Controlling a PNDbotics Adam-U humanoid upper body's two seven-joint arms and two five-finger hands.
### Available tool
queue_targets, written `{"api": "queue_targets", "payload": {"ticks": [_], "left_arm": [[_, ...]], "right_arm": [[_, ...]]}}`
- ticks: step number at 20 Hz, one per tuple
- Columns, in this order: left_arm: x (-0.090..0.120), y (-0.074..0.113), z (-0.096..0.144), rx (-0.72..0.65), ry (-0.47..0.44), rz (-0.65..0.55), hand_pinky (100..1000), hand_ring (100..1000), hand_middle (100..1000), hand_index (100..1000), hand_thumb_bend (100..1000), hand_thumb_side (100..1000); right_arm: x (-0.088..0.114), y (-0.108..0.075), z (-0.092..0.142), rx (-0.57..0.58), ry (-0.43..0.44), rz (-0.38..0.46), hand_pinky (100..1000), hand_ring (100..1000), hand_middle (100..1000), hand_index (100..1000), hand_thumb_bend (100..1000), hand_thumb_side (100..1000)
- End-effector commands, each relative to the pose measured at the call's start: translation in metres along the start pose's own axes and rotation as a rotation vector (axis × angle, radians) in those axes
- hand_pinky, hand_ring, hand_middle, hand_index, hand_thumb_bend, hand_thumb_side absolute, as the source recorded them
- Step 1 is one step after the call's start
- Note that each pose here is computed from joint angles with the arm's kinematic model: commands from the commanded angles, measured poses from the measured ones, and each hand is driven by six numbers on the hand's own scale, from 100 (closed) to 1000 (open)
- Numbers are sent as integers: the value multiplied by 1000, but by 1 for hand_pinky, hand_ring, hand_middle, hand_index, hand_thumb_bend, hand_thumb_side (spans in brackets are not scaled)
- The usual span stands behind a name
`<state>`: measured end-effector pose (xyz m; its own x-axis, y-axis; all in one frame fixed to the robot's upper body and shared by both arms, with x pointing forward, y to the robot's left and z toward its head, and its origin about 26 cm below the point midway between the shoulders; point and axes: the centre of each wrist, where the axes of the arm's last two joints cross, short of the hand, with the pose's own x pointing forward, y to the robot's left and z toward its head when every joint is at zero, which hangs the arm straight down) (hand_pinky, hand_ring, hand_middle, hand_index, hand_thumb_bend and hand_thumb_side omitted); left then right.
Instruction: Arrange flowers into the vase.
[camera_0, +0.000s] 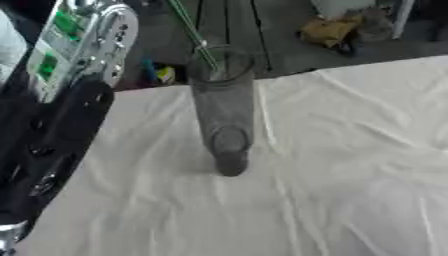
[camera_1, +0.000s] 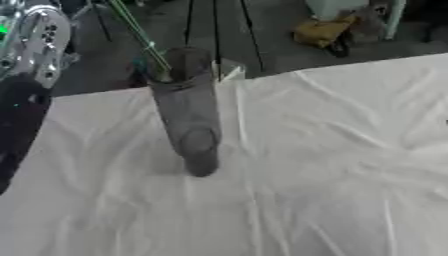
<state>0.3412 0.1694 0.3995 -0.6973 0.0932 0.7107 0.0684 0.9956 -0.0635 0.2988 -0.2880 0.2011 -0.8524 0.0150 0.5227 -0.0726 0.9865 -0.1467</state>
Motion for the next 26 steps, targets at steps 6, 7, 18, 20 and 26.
{"api": "queue_targets", "payload": {"ticks": [6, 7, 18, 20, 26], "left_arm": [[-2, -3, -1, -35, -24, -17, 100, 100, 100, 100, 119, 763], [-3, -3, 0, -40, -24, -19, 100, 100, 100, 100, 119, 772], [-17, -2, -2, -74, -50, -41, 100, 100, 100, 100, 170, 842], [-19, -1, -2, -82, -59, -67, 100, 100, 100, 100, 180, 856], [-25, 4, -2, -63, -89, -177, 100, 100, 100, 100, 147, 819]], "right_arm": [[6, 0, -7, 14, -33, 12, 630, 480, 443, 677, 100, 978], [6, 0, -7, 15, -33, 12, 630, 480, 444, 677, 100, 978], [6, 0, -7, 15, -33, 18, 632, 480, 442, 677, 100, 978], [6, 0, -7, 15, -32, 20, 632, 480, 442, 677, 100, 978], [6, 0, -7, 15, -30, 21, 633, 480, 443, 677, 100, 979]]}}
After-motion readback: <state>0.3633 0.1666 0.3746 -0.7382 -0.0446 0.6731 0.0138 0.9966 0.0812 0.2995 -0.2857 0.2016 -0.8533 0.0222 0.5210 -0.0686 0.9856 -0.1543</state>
